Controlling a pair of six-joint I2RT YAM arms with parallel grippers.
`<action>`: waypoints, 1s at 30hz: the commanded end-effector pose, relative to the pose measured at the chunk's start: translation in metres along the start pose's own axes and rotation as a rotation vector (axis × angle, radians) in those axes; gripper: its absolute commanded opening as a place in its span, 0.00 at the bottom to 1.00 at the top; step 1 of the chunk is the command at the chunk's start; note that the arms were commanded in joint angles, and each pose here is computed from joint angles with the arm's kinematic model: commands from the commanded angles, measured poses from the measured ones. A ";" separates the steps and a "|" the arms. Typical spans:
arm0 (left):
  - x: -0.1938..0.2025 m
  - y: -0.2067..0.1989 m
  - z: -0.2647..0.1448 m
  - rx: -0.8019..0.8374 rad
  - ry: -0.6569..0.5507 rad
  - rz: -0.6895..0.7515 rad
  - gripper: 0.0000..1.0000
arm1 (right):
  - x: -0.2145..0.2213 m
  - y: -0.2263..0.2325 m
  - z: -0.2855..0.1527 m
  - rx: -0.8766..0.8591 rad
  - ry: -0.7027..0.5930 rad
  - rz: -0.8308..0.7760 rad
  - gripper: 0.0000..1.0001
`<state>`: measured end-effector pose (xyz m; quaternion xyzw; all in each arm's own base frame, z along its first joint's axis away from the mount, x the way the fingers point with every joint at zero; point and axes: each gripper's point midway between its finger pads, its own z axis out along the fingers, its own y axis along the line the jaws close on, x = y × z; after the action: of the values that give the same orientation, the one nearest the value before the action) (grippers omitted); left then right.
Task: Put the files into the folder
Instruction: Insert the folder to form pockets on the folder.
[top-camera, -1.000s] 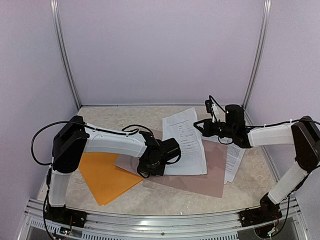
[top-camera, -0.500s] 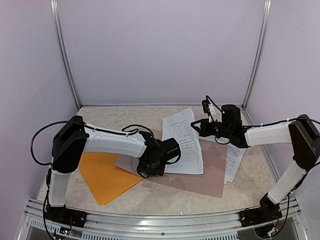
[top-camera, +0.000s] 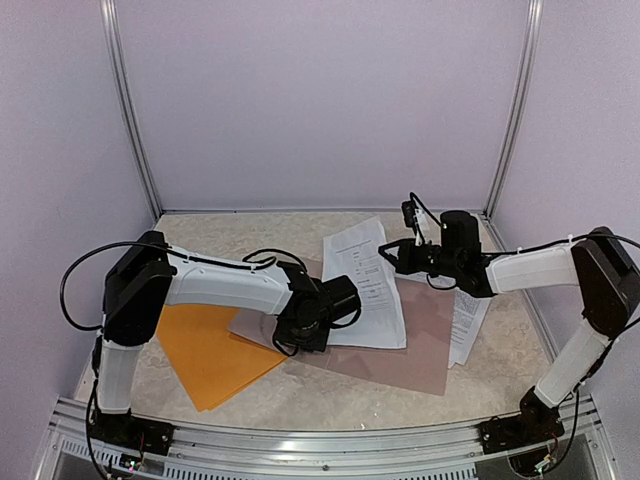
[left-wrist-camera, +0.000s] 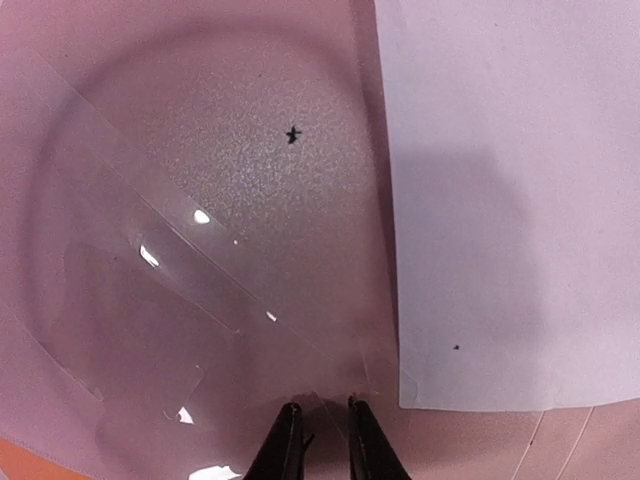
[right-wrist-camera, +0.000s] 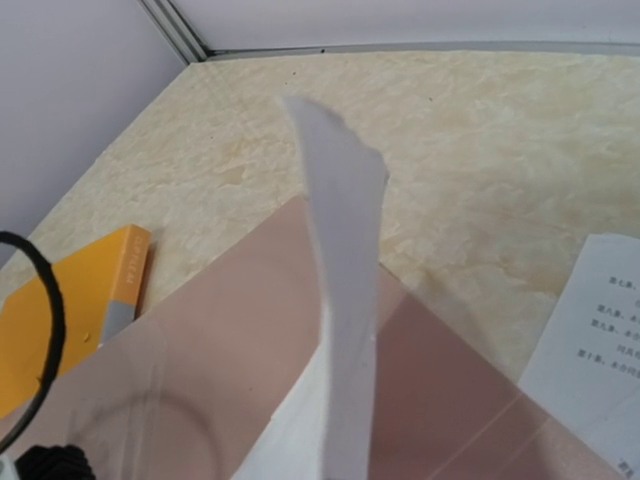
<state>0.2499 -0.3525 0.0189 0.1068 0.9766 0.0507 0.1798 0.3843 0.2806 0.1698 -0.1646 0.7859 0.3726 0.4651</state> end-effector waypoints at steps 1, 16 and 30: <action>0.009 0.012 -0.007 -0.032 0.019 0.022 0.19 | -0.003 0.006 0.003 -0.016 -0.002 -0.020 0.00; -0.007 0.014 -0.033 -0.012 -0.040 0.001 0.40 | -0.007 0.007 0.004 0.039 0.028 -0.072 0.00; -0.005 0.032 -0.050 -0.037 -0.058 -0.033 0.65 | 0.009 0.014 0.017 0.000 0.021 0.010 0.00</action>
<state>0.2461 -0.3364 0.0537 0.1003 0.9732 0.0630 0.1973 0.3811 0.2957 0.1652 -0.1818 0.7970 0.3514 0.4564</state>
